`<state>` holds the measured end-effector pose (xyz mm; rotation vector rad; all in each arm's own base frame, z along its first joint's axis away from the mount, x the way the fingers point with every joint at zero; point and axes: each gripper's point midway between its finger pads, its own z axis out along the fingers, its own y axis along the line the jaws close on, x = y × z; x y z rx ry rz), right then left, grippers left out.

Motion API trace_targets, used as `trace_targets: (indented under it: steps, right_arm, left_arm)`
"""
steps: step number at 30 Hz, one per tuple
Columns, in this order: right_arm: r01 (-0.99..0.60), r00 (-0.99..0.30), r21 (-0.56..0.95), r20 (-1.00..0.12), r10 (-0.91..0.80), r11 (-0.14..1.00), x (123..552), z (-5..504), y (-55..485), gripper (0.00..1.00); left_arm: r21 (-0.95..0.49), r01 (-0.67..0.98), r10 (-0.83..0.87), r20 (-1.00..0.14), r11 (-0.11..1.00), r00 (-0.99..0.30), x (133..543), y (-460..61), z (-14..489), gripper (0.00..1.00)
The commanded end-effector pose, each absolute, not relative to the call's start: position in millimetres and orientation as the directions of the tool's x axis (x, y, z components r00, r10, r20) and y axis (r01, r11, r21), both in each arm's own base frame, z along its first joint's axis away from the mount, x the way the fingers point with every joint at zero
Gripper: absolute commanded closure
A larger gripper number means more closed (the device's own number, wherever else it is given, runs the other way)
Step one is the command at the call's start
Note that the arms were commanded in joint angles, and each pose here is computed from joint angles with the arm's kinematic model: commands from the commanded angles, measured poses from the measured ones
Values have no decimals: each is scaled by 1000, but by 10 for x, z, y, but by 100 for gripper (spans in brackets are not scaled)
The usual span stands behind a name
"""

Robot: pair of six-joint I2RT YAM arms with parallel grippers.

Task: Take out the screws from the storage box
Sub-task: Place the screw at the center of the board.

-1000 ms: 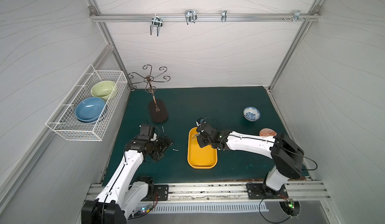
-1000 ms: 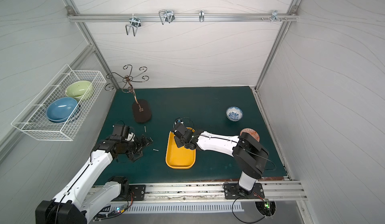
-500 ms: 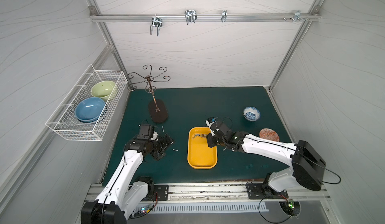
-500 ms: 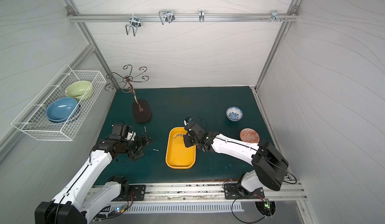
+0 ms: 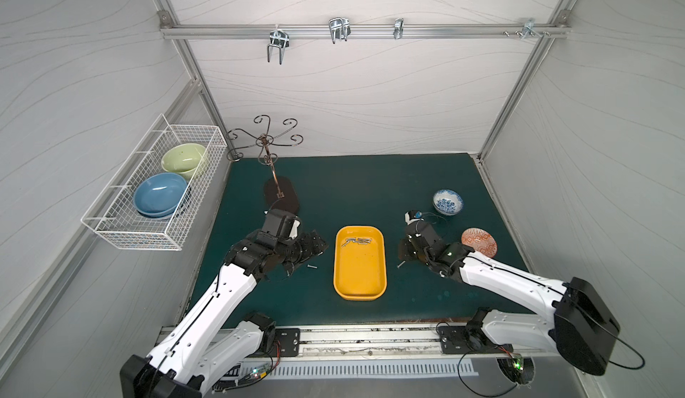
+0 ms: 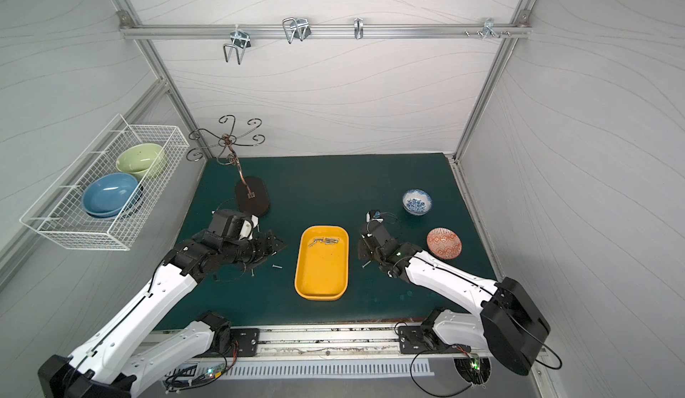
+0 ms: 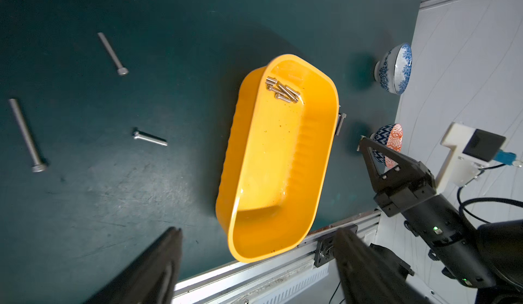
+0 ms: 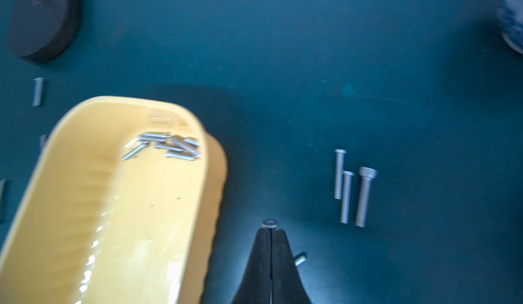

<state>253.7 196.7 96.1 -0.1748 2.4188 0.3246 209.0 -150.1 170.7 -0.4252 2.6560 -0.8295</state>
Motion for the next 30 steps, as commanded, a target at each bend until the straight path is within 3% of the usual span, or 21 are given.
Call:
trace_targets:
  steps: [1, 9, 17, 24, 30]
  right_arm:
    - [-134, -775, 172, -632, 5, 976, 2541, 843, 1746, 100]
    - [-105, -810, 186, -585, 24, 977, 2556, 609, 1645, 100]
    - [-76, -823, 176, -567, 38, 981, 2514, 493, 1569, 100]
    - [-68, -846, 176, -532, 37, 982, 2475, 349, 1575, 100]
    - [-67, -852, 161, -523, 28, 985, 2466, 281, 1558, 100]
  left_arm:
    - [-545, -165, -368, -287, 822, -885, 2227, -1551, 1771, 30]
    - [-466, -84, -232, -272, 881, -934, 2352, -2073, 1591, 31]
    - [-371, -19, -145, -316, 928, -937, 2513, -2273, 1476, 30]
    - [-222, 121, 33, -364, 968, -931, 2605, -2478, 1339, 37]
    - [-124, 149, 87, -402, 981, -911, 2774, -2506, 1194, 38]
